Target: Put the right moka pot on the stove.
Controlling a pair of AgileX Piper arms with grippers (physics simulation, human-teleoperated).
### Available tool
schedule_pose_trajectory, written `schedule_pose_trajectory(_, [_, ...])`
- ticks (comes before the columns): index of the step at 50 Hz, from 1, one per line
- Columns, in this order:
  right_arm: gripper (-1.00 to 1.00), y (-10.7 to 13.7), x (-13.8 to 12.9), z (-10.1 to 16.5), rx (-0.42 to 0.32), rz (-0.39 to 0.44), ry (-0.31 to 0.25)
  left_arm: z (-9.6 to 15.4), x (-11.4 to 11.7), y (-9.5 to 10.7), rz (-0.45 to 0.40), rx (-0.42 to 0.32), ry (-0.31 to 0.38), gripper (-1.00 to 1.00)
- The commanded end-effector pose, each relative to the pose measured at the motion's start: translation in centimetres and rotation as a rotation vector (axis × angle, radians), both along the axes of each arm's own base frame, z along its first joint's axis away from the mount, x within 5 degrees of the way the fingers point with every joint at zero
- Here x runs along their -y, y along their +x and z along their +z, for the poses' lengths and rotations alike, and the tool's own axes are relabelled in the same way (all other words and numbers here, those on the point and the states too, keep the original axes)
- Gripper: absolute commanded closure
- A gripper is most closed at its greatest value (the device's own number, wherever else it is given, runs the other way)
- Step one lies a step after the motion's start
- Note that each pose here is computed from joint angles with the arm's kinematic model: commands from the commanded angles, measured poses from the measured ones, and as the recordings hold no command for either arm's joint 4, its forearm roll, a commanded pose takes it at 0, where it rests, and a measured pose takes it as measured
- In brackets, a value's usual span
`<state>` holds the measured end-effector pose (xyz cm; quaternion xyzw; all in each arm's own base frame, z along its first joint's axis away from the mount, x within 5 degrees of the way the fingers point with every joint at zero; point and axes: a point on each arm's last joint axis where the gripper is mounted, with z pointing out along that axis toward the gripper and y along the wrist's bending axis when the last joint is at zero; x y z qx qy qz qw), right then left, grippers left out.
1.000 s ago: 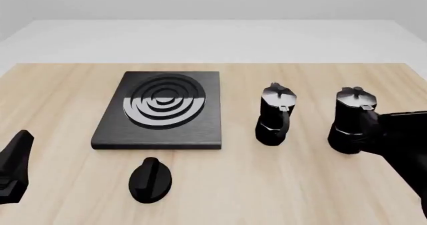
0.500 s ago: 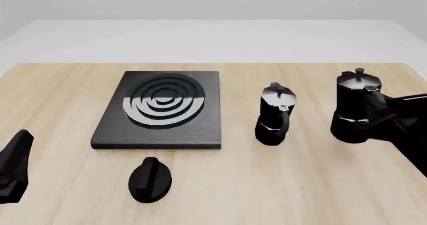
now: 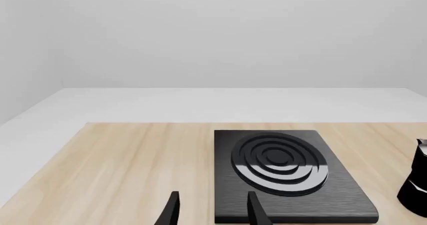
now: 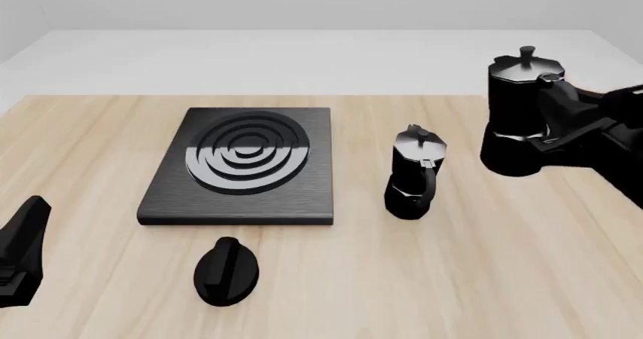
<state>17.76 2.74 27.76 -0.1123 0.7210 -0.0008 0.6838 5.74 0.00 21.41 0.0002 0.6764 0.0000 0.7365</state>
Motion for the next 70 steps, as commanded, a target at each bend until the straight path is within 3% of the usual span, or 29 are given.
schedule_pose_trajectory(1, [1.00, 0.3, -2.5, 3.9, 0.090, 0.130, 0.019, 0.0, 0.0, 0.0, 0.000, 0.000, 0.000, -1.00])
schedule_pose_trajectory(3, [1.00, 0.1, -3.0, 4.5, 0.112, 0.158, 0.016, 0.0, 0.0, 0.0, 0.000, 0.000, 0.000, -1.00])
schedule_pose_trajectory(7, [1.00, 0.2, -3.5, 5.9, 0.133, 0.180, 0.074, 0.0, 0.0, 0.0, 0.000, 0.000, 0.000, -1.00])
schedule_pose_trajectory(11, [1.00, 0.8, -4.3, 6.2, 0.135, 0.206, 0.051, 0.0, 0.0, 0.0, 0.000, 0.000, 0.000, -1.00])
schedule_pose_trajectory(16, [1.00, 1.8, -5.7, 7.2, 0.144, 0.255, 0.078, 0.0, 0.0, 0.0, 0.000, -0.001, 0.000, -1.00])
schedule_pose_trajectory(35, [1.00, 4.2, -10.2, 9.7, 0.190, 0.377, 0.095, 0.0, 0.0, 0.0, 0.000, 0.000, 0.000, -1.00])
schedule_pose_trajectory(43, [1.00, 6.4, -12.7, 8.7, 0.155, 0.415, 0.128, 0.0, 0.0, 0.0, 0.000, 0.000, 0.000, -1.00])
schedule_pose_trajectory(47, [1.00, 7.4, -15.2, 7.4, 0.148, 0.466, 0.042, 0.0, 0.0, 0.0, 0.000, 0.000, 0.000, -1.00])
schedule_pose_trajectory(48, [1.00, 7.7, -15.8, 7.3, 0.126, 0.477, 0.086, 0.0, 0.0, 0.0, 0.000, 0.000, 0.000, -1.00])
schedule_pose_trajectory(51, [1.00, 8.1, -16.5, 7.0, 0.134, 0.485, 0.081, 0.0, 0.0, 0.0, 0.000, 0.000, 0.000, -1.00])
schedule_pose_trajectory(52, [1.00, 8.4, -16.9, 6.8, 0.130, 0.491, 0.111, 0.0, 0.0, 0.0, 0.000, 0.000, 0.000, -1.00])
schedule_pose_trajectory(54, [1.00, 8.4, -17.9, 6.3, 0.117, 0.514, 0.120, 0.0, 0.0, 0.0, 0.000, 0.000, 0.000, -1.00])
schedule_pose_trajectory(55, [1.00, 8.8, -18.9, 5.6, 0.128, 0.530, 0.093, 0.0, 0.0, 0.0, 0.000, 0.000, 0.000, -1.00])
schedule_pose_trajectory(70, [1.00, 10.9, -22.5, 4.9, 0.122, 0.568, 0.126, 0.0, 0.0, 0.0, 0.000, 0.000, 0.000, -1.00])
